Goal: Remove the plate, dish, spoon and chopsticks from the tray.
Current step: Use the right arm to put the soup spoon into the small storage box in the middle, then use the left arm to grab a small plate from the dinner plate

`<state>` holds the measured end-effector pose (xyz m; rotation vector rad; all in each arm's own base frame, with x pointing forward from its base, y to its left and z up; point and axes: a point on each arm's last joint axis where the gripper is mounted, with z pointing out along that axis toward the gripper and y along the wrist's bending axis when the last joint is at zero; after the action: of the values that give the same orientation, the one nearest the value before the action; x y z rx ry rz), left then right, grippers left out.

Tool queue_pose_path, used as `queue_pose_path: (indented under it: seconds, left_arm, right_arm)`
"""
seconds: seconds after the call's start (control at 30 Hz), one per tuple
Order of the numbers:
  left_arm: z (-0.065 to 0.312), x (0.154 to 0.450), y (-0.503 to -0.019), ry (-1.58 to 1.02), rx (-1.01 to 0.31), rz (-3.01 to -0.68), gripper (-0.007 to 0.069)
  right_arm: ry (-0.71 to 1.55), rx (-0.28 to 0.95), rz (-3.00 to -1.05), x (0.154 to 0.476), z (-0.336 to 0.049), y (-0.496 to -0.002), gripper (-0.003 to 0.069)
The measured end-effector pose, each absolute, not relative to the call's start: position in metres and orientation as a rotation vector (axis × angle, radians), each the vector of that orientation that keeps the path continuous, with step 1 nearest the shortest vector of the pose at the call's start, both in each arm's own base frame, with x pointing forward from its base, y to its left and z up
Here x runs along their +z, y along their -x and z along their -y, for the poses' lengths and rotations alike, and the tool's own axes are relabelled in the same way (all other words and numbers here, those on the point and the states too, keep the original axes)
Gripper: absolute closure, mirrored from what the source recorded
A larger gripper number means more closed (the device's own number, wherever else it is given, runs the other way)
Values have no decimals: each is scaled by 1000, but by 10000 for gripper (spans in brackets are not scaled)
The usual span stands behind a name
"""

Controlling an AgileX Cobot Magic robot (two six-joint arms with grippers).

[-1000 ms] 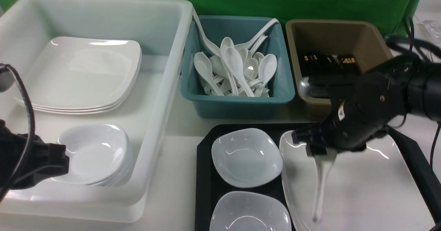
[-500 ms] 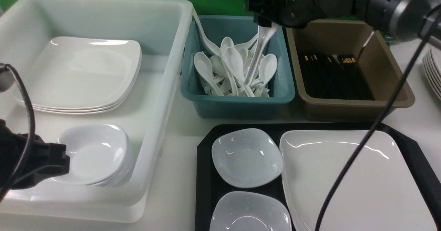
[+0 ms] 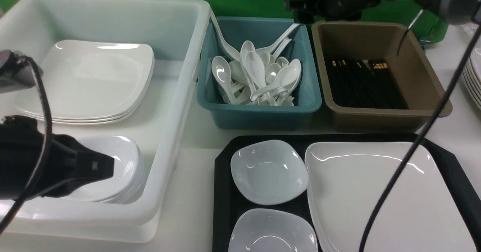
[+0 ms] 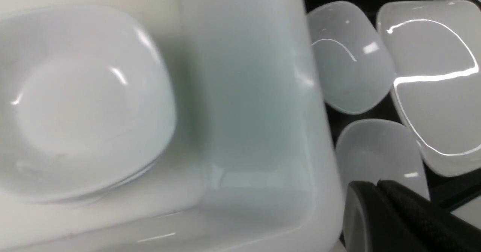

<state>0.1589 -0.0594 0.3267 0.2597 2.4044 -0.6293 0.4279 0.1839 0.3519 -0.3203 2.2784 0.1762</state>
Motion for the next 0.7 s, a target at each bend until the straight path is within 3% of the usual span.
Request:
queue_pose_path:
  seconds: [0.03, 0.1, 0.13, 0.23, 0.3, 0.5, 0.7]
  left_arm:
    - [66, 327, -160, -301, -645, -2411, 625]
    - [84, 326, -163, -393, -673, -2446, 625]
    - [85, 327, -164, -400, -673, -2446, 625]
    - [114, 322, -169, -531, -646, -2519, 625]
    - [141, 317, -172, -635, -600, -2569, 625]
    - [204, 296, -178, -875, -525, -2684, 625]
    - [250, 260, -214, -955, -415, -2775, 610]
  right_arm:
    - [340, 162, -2274, 363, -180, -421, 198]
    - [417, 97, -2304, 384, -169, -400, 336]
    - [421, 92, -2302, 389, -167, -397, 352]
    - [470, 15, -2373, 408, -151, -371, 559]
    - [473, -39, -2419, 422, -133, -348, 617]
    - [429, -113, -2536, 417, -91, -303, 641]
    - [331, -132, -2588, 371, -42, -212, 641]
